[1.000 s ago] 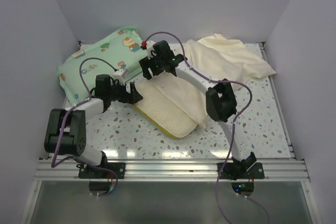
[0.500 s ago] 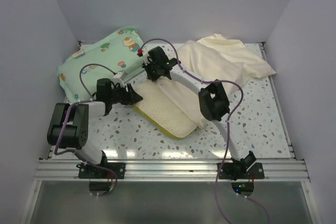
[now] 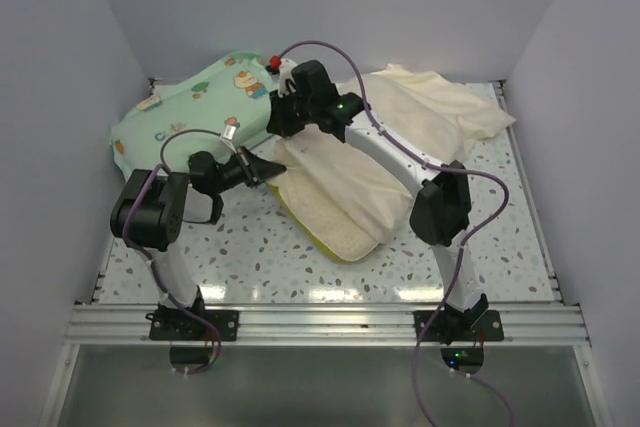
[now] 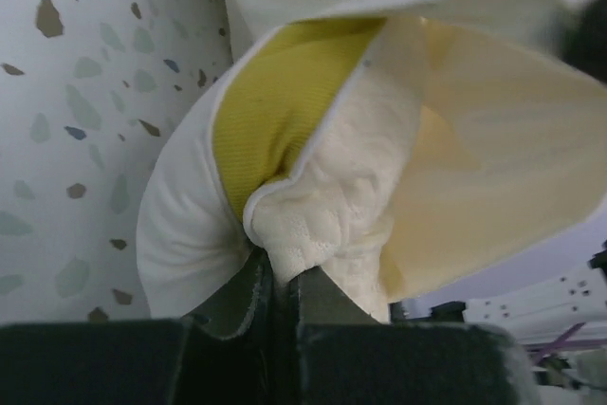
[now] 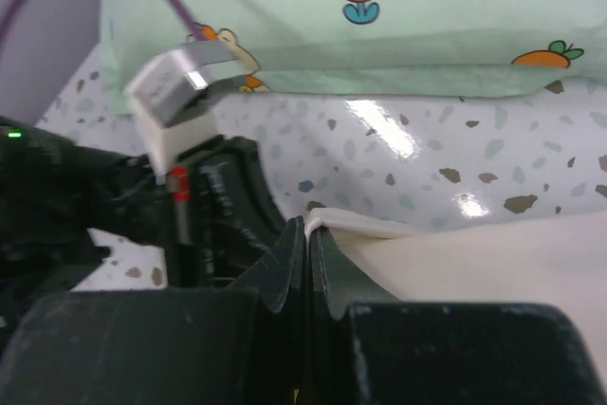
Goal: Put the pillow into the pillowcase
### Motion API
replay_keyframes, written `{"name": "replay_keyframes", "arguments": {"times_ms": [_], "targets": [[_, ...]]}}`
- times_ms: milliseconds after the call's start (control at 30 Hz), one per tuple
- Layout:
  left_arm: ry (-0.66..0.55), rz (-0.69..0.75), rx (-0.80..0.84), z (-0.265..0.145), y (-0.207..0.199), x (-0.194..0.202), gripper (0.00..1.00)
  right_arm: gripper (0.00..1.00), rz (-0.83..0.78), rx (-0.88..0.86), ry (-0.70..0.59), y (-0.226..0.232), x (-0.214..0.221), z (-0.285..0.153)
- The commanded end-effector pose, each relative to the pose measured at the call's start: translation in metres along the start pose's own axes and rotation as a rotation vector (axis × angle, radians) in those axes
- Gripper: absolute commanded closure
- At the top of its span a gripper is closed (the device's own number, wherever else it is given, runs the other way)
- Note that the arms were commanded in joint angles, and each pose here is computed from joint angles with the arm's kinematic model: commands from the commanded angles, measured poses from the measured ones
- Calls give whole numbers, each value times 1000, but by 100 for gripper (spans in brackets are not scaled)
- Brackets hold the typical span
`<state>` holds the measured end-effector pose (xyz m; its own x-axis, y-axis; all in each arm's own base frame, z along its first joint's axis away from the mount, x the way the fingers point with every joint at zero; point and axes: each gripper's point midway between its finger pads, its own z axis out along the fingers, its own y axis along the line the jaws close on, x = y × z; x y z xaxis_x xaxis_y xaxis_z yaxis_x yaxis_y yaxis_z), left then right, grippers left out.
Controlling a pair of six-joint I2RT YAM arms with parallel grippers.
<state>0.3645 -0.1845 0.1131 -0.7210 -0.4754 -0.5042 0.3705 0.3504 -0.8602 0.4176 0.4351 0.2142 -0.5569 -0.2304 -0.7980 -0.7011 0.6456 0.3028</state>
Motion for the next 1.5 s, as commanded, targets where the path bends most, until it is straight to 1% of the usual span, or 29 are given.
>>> {"name": "replay_keyframes", "arguments": {"times_ms": [0, 33, 100, 167, 200, 233, 300, 333, 400, 467, 533, 600, 633, 733, 833, 867, 933, 1000, 1067, 1100, 1133, 1200, 1267, 1300, 1333, 1367, 1400, 1433, 1467], "targets": [[-153, 106, 405, 4, -103, -44, 100, 100, 51, -256, -115, 103, -41, -42], [-126, 71, 450, 6, -113, -42, 100, 100, 77, -274, -115, 115, -40, -45], [-88, 122, 554, 11, -144, -37, 100, 100, 102, -289, -88, 124, -30, -42], [-54, 142, 601, 7, -167, -27, 100, 100, 91, -260, -94, 122, -29, -42], [-50, 144, 606, 2, -172, -24, 100, 100, 76, -183, -119, 106, -33, -40], [-46, 149, 619, -7, -184, -22, 100, 100, 67, -140, -142, 85, -41, -42], [-28, 116, 591, -22, -180, -10, 100, 100, 87, -69, -173, 57, -48, -43], [-28, 129, 600, -32, -189, -8, 100, 100, 98, -40, -176, 42, -48, -45], [-35, 91, 569, -44, -184, 1, 100, 100, 118, -56, -156, 39, -42, -46], [-71, 37, 554, -47, -182, 1, 100, 100, 145, -134, -135, 59, -31, -45], [-137, 28, 546, -42, -179, -12, 100, 100, 173, -261, -155, 102, -36, -59], [-168, 16, 540, -34, -173, -23, 100, 100, 203, -321, -141, 127, -34, -68], [-199, -10, 536, -26, -166, -38, 100, 100, 249, -382, -112, 149, -29, -72], [-271, -14, 552, -12, -161, -69, 100, 100, 292, -465, -91, 186, -25, -86], [-319, -37, 566, 0, -156, -91, 99, 100, 371, -522, -76, 207, -22, -100], [-329, -46, 564, 2, -153, -94, 98, 100, 403, -519, -49, 207, -11, -96], [-355, -69, 544, 8, -140, -99, 96, 100, 440, -542, -52, 212, -10, -101], [-358, -87, 515, 11, -128, -96, 90, 100, 443, -487, -72, 202, -7, -93], [-334, -124, 451, 13, -109, -84, 84, 100, 407, -395, -107, 174, -11, -80], [-324, -120, 432, 13, -105, -80, 67, 100, 395, -356, -116, 162, -12, -75], [-304, -122, 404, 9, -100, -72, 56, 100, 363, -291, -133, 138, -14, -68], [-283, -124, 349, 4, -91, -66, 43, 100, 344, -229, -126, 113, -9, -55], [-269, -89, 295, -14, -84, -58, 39, 100, 354, -156, -131, 77, -8, -47], [-257, -74, 278, -20, -82, -55, 28, 100, 361, -133, -116, 64, -2, -38], [-235, -62, 262, -36, -81, -48, 26, 100, 369, -104, -108, 46, 0, -35], [-216, -69, 241, -42, -79, -43, 22, 100, 369, -116, -107, 43, -1, -32], [-222, -7, 244, -54, -88, -45, 10, 100, 367, -107, -92, 33, 5, -23], [-184, 10, 226, -66, -85, -35, 9, 100, 346, -101, -89, 30, 7, -20], [-156, -25, 184, -71, -77, -30, 8, 100, 333, -115, -85, 32, 7, -17]]}}
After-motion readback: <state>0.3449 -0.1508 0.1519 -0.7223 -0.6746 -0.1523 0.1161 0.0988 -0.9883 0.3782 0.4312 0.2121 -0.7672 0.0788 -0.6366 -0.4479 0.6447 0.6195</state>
